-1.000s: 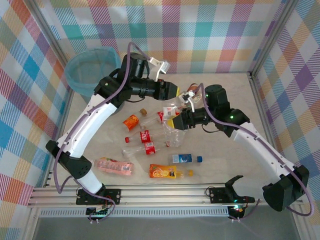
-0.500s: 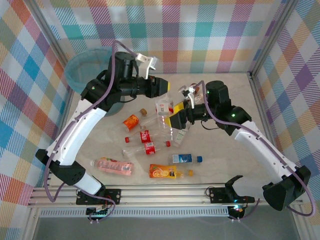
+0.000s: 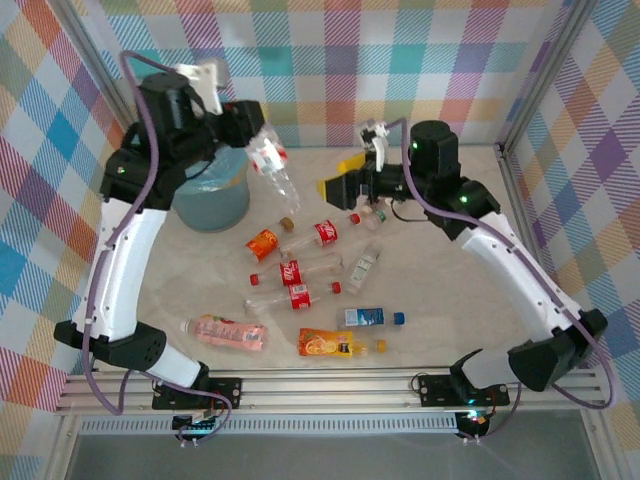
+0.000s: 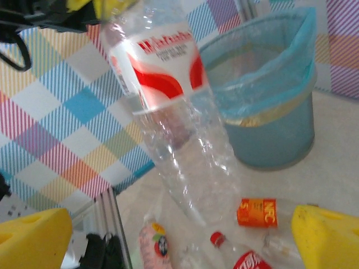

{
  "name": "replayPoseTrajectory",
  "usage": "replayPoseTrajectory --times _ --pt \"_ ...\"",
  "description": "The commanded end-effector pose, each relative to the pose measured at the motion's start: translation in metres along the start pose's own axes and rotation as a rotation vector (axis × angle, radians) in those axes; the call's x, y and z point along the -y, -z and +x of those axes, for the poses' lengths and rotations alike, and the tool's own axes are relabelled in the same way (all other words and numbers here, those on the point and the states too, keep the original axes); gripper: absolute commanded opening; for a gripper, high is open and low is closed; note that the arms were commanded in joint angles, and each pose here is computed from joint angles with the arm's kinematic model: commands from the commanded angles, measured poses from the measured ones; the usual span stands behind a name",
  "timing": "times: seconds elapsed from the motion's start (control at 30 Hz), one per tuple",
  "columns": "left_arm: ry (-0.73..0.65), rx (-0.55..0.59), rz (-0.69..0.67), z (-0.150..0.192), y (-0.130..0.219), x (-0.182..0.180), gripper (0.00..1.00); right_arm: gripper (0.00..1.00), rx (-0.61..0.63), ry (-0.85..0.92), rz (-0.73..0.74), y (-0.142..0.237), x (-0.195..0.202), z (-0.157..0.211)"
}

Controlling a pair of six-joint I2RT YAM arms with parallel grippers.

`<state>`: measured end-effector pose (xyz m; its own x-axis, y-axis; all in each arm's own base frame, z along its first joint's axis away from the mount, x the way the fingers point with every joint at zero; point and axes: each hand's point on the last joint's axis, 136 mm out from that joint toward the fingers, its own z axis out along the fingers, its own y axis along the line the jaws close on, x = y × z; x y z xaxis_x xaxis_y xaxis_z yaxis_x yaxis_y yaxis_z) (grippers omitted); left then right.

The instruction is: Put the plastic bottles in the bin

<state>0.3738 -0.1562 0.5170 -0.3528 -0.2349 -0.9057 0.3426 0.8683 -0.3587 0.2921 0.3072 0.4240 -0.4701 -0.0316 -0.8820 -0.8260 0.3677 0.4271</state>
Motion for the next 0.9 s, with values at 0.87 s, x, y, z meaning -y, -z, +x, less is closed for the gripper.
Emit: replayPoseTrajectory --times 0.87 --pt "0.008 0.278 -0.414 -0.105 -0.035 -0.230 0.00 1.00 -0.062 0.042 -0.198 -0.193 0.014 -0.026"
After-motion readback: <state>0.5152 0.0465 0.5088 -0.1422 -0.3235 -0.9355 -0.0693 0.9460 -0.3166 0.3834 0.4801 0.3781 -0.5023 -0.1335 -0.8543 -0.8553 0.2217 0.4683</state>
